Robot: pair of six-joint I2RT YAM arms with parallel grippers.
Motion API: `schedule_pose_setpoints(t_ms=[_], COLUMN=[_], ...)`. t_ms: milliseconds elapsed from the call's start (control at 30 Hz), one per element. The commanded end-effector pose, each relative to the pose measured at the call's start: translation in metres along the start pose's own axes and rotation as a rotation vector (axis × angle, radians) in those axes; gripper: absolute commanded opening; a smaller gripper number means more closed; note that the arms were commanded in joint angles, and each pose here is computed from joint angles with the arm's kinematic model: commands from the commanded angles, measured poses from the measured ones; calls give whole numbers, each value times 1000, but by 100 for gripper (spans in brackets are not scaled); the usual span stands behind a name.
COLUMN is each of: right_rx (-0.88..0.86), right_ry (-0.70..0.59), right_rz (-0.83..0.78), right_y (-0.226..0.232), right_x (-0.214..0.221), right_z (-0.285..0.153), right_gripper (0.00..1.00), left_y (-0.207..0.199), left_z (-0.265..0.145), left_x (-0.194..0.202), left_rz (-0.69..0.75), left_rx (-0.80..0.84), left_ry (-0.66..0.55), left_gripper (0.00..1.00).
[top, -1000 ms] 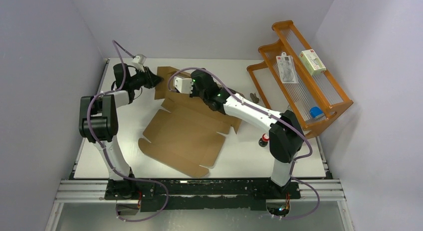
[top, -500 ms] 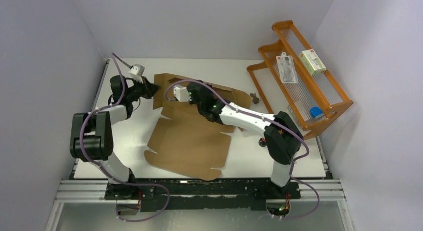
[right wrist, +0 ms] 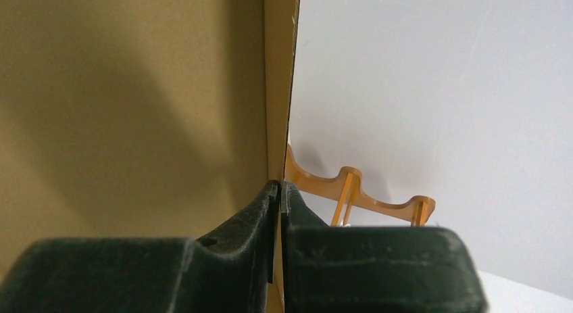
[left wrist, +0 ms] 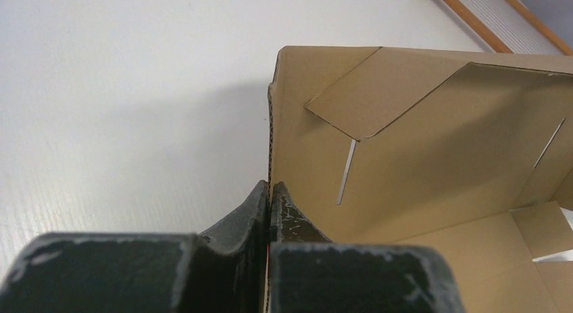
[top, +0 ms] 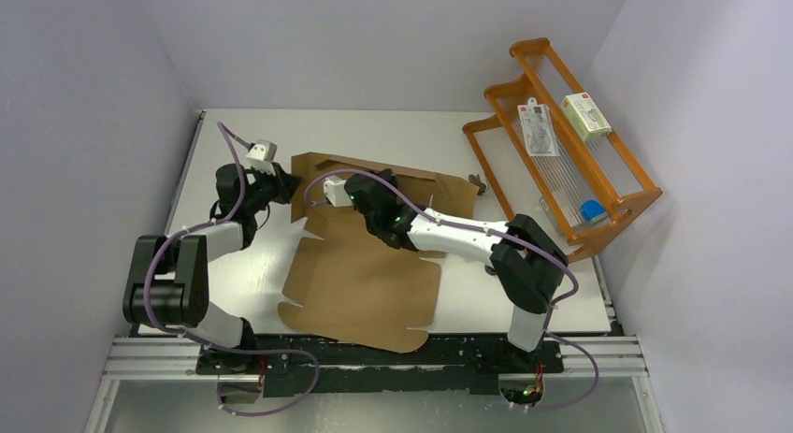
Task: Fold the paper box
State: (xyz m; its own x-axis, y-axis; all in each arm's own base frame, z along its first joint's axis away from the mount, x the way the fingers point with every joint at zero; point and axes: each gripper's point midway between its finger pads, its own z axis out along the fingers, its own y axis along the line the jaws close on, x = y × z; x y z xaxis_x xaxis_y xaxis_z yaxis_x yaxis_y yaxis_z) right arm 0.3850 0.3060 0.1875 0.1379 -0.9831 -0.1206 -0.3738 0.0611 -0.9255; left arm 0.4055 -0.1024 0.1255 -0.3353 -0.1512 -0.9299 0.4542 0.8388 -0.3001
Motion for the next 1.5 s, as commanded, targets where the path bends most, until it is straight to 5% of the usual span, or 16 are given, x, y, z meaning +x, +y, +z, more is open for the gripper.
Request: schedule_pose_setpoints(t_ms=[0,233,567,833,1467], right_rx=[31,98,240,385,326], right_ry=[-45,-77,-82,-98,-97], right_rz=[28,25,-23,-44,-7], right_y=[0,-16,-58,-46,16], right_x=[-10,-16,-16,-4,0], right_z=[-3,6,27,18,-15], right_gripper=[10,0,0,0,0], left_y=[-20,-21,-18,-43,-79], left_z=[-1,-7,6,3,-5], left_x=[-29,-48,-68,-46,7], left_rz=[50,135,238,274,172], left_rx=[34,10,-6,-56,-93], left_ry=[-114,-195,-282,-267,-176], left_gripper=[5,5,5,5,8])
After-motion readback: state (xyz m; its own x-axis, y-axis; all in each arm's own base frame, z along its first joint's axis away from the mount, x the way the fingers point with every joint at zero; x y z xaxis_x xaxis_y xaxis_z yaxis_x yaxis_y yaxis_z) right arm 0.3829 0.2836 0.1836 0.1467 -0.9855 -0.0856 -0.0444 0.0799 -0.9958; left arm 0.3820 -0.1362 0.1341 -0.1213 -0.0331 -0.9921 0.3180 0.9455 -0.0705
